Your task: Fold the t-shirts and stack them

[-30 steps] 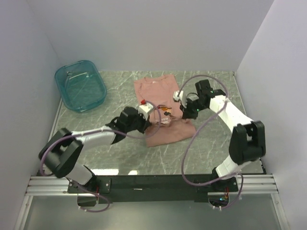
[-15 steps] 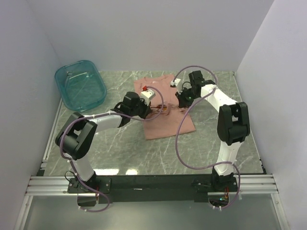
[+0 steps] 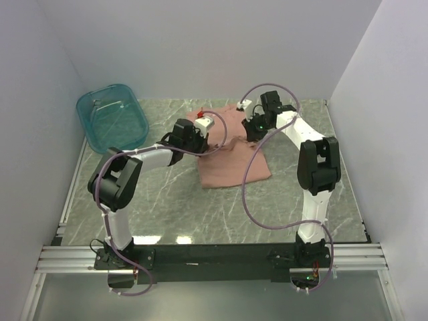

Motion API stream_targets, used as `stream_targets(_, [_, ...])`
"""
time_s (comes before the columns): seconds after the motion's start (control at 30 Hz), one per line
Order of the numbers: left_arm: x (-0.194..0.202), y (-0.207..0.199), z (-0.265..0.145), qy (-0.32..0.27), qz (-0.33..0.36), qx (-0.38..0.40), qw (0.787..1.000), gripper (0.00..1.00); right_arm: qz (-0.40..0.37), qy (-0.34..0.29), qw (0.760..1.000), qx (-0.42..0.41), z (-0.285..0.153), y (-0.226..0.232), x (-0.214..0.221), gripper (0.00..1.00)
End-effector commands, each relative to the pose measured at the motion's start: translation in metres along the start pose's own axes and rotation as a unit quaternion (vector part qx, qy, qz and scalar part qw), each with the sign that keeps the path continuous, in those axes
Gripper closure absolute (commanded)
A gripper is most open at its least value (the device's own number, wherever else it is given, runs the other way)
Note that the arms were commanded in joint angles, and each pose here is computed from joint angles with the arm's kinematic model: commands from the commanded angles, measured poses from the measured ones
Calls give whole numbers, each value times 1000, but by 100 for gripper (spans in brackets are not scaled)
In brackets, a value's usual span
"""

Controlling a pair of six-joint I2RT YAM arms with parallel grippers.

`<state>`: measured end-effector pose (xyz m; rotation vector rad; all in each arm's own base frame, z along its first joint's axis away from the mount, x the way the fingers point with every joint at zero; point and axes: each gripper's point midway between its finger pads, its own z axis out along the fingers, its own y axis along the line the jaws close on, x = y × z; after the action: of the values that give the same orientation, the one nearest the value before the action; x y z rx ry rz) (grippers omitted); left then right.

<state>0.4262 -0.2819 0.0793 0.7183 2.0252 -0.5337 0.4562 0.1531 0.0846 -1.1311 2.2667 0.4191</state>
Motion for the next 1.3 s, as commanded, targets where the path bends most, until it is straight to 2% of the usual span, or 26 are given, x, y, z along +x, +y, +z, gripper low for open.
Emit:
stream_targets(0.0, [-26, 17, 0, -22, -1, -38, 999, 66, 27, -36, 997, 59, -3, -30, -29, 64])
stream_targets(0.03, [-35, 20, -4, -34, -21, -55, 998, 52, 38, -45, 995, 79, -5, -37, -33, 54])
stream_targets(0.07, [-43, 25, -9, -45, -32, -70, 996, 43, 69, -46, 990, 115, -10, -48, -34, 44])
stream_targets(0.1, [-51, 36, -15, -56, -38, -106, 992, 27, 73, -66, 986, 137, -14, -57, -44, 41])
stream_targets(0.13, [-66, 39, -26, -75, -42, -121, 989, 15, 93, -80, 980, 158, -24, -65, -50, 38])
stream_targets(0.17, [-74, 38, -32, -86, -49, -124, 987, 8, 97, -92, 976, 172, -31, -72, -55, 36])
stream_targets(0.2, [-85, 45, -48, -102, -53, -151, 982, 6, 101, -108, 976, 163, -38, -72, -61, 36])
stream_targets(0.27, [-88, 37, -62, -104, -39, -138, 984, 7, 93, -131, 977, 138, -62, -76, -63, 36])
stream_targets(0.3, [-81, 20, -72, -102, -21, -101, 989, 11, 65, -152, 986, 26, -63, -38, -65, 36])
stream_targets(0.33, [-74, 10, -77, -98, -3, -82, 992, 12, -33, -162, 986, -5, -78, -34, -58, 36])
stream_targets(0.37, [-67, 1, -82, -92, 53, -62, 992, 13, -85, -166, 981, -54, -82, -14, -50, 37])
stream_targets(0.4, [-35, -21, -82, -66, 86, -24, 994, 13, -101, -133, 979, -120, -86, 19, -22, 37])
stream_targets(0.43, [-34, -39, -93, -74, 122, 9, 990, 14, -149, -121, 969, -155, -88, 41, 0, 37])
stream_targets(0.47, [-25, -58, -95, -70, 186, 36, 979, 14, -266, -119, 942, -169, -87, 50, 17, 37])
stream_targets(0.5, [0, -67, -97, -48, 209, 50, 975, 15, -287, -109, 935, -175, -85, 57, 31, 36])
stream_targets(0.53, [6, -74, -100, -44, 230, 59, 970, 16, -299, -83, 935, -173, -81, 67, 56, 36])
stream_targets(0.6, [23, -89, -98, -26, 251, 85, 964, 18, -332, -73, 929, -145, -71, 73, 72, 34])
stream_targets(0.67, [33, -101, -95, -18, 262, 101, 960, 19, -353, -59, 927, -114, -63, 68, 76, 33])
stream_targets(0.83, [64, -107, -75, 34, 278, 121, 952, 21, -349, -37, 930, -107, -43, 79, 89, 34])
stream_targets(1.13, [75, -103, -59, 79, 295, 121, 944, 23, -351, -15, 931, -101, -38, 75, 95, 35])
stream_targets(1.27, [80, -100, -53, 97, 298, 113, 943, 33, -357, -5, 928, -106, -37, 75, 100, 36])
